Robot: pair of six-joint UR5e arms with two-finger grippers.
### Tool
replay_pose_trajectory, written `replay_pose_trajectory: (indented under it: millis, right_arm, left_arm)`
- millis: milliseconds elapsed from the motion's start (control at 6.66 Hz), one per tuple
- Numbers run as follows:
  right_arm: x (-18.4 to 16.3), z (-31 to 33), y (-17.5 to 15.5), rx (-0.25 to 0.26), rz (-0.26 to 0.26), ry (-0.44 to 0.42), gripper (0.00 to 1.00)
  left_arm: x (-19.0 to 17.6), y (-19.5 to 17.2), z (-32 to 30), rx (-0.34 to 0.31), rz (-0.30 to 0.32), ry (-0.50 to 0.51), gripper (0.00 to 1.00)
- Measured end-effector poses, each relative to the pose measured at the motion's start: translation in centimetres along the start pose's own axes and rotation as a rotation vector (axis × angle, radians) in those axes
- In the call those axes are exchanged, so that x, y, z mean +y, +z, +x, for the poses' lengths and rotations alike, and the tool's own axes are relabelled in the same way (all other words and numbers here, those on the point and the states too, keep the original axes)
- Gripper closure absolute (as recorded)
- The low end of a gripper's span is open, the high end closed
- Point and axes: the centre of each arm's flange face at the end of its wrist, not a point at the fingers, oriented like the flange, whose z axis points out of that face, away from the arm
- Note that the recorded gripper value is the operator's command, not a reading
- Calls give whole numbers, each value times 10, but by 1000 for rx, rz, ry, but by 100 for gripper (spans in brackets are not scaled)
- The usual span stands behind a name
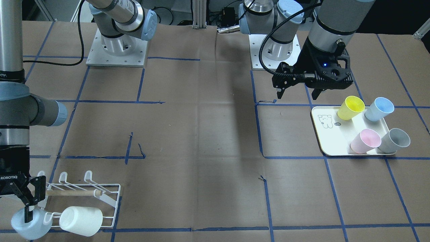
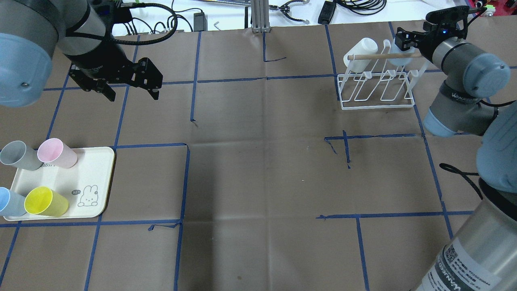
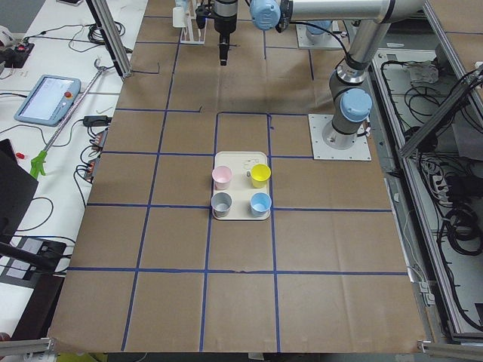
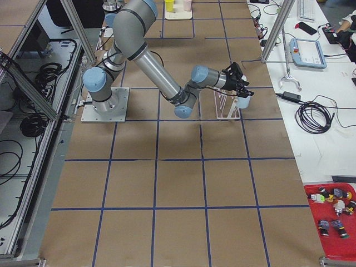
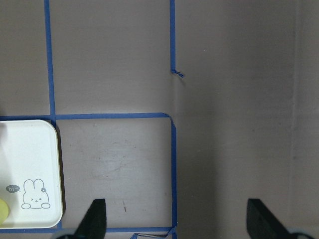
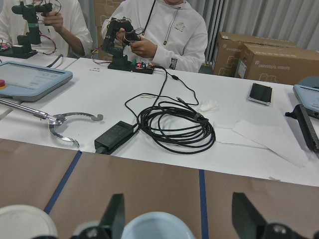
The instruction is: Transfer IKEA cup to right arm and place on rack
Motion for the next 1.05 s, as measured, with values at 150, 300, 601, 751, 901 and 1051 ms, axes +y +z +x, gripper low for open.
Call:
replay_pose_trajectory:
  millis: [150, 300, 601, 751, 901, 1051]
  right_arm:
    - [-1, 0, -1, 2, 3, -1, 0]
    - [-5, 1, -2, 2, 10, -4, 0]
    - [-23, 0, -11, 7, 40, -20, 0]
    - [-33, 0, -17, 13, 51, -22, 0]
    - [-48, 0, -26, 14, 50, -9, 0]
    - [-71, -1, -42, 0, -5, 33, 0]
  left_arm:
    - [0, 0, 0, 1, 0, 1, 1]
    - [-1, 0, 0, 1, 1, 2, 1]
    - [-1, 0, 0, 2, 3, 4, 1]
    - [-1, 0, 0, 2, 4, 4, 1]
    - [-1, 0, 1, 2, 4, 5, 1]
    - [-1, 0, 1, 1, 5, 5, 1]
